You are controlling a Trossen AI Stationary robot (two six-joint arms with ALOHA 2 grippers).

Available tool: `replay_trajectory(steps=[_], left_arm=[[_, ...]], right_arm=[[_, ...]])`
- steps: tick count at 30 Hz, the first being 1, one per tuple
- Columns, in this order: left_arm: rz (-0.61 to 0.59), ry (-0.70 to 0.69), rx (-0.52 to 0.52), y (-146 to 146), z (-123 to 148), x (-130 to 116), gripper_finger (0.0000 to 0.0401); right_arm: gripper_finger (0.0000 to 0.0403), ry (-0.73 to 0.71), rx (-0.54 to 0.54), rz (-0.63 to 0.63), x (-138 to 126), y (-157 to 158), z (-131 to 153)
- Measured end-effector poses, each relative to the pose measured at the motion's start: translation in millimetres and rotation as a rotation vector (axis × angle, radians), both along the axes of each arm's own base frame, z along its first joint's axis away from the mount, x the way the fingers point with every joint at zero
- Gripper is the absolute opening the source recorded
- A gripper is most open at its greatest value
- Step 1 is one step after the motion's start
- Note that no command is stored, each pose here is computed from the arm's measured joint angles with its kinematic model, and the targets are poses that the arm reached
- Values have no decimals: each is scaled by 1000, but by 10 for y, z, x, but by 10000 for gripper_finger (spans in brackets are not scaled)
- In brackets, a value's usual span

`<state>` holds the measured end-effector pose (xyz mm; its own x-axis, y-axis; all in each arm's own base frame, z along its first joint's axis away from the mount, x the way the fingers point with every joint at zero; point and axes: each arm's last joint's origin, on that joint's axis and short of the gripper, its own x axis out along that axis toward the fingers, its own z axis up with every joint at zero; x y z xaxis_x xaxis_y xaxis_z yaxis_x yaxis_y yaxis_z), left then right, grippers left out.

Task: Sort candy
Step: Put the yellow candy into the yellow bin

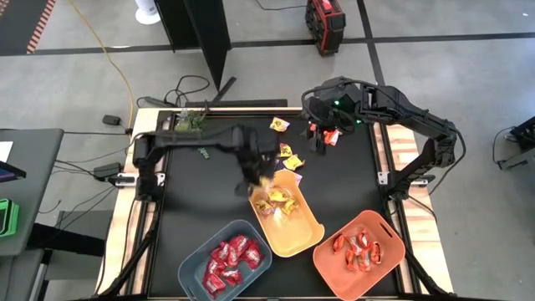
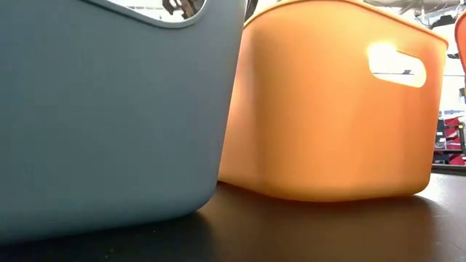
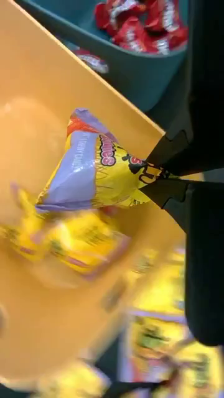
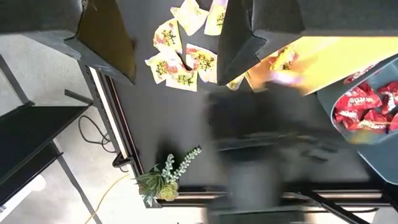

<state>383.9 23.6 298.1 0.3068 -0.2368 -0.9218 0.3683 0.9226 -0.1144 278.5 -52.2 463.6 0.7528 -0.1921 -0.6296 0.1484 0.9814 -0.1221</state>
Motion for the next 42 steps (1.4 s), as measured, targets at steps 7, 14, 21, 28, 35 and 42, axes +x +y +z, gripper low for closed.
replay_trajectory(steps=[7,14,21,28,35,42], left_arm=[[-59,-91,131,-347,-124,114,31],[-29,-65,168,-412,-139,92,189],[140,20,265,-331,12,-155,301],[267,-105,230,-209,117,-626,284],[510,-380,190,63,43,-1238,261],[669,-602,146,190,29,-1667,258]], right_arm=[[240,-2,9,-8,0,-1,0],[240,15,40,-28,-13,10,-18],[240,64,30,-13,-42,17,-51],[240,138,-6,21,-76,-6,-100],[240,232,19,-38,-20,-198,-392],[240,462,103,-134,-14,-496,-1184]])
